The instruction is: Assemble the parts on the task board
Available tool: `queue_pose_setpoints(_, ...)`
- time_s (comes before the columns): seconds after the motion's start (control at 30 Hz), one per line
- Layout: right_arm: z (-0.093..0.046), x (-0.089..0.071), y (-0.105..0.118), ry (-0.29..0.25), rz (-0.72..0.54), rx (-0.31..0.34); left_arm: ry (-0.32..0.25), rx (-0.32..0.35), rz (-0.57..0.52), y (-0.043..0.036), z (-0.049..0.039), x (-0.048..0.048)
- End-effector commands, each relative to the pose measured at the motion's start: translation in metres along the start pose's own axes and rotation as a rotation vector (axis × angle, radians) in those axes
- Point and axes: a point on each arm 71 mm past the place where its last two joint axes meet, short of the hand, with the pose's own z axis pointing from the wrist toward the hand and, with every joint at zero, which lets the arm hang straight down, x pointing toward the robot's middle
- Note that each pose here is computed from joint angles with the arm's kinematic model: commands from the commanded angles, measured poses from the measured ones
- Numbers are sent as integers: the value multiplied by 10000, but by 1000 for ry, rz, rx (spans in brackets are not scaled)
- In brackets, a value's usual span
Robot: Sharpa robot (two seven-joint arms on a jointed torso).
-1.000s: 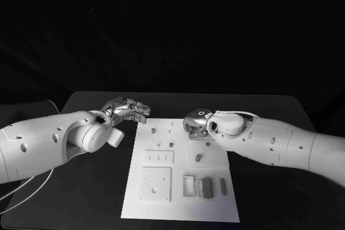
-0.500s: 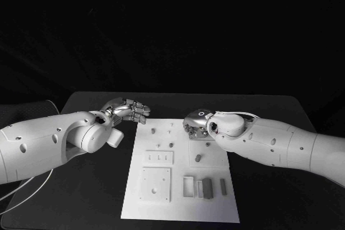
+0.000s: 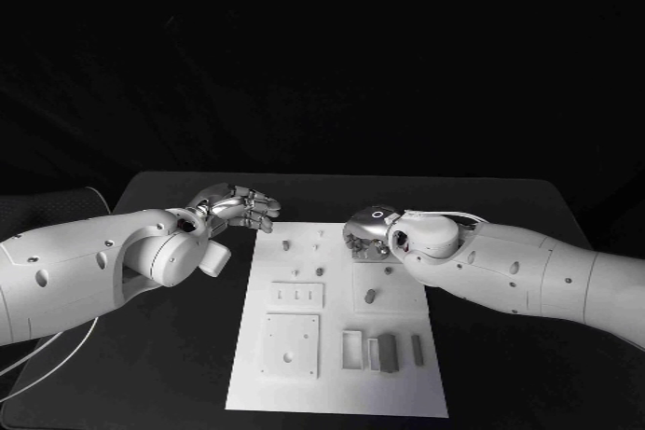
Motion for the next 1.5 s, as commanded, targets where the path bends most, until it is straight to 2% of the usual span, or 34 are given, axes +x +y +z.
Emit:
queue_pose_setpoints(0.03, -12, 87, 43, 35, -22, -1, 11, 8, -1, -17, -3, 15)
queue_pose_setpoints(0.87, 15, -138, 173, -43, -54, -17, 4, 10, -1, -19, -17, -10)
queue_pose_setpoints(1.0, 36, -176, 213, -67, -53, -26, 4, 10, -1, -19, -16, -13)
queue_pose_setpoints(1.3, 114, -298, 263, -161, -48, -31, 0, 11, 1, -20, -9, -24)
queue_pose_setpoints(1.5, 169, -337, 309, -188, -47, -37, -2, 12, 3, -22, -3, -25)
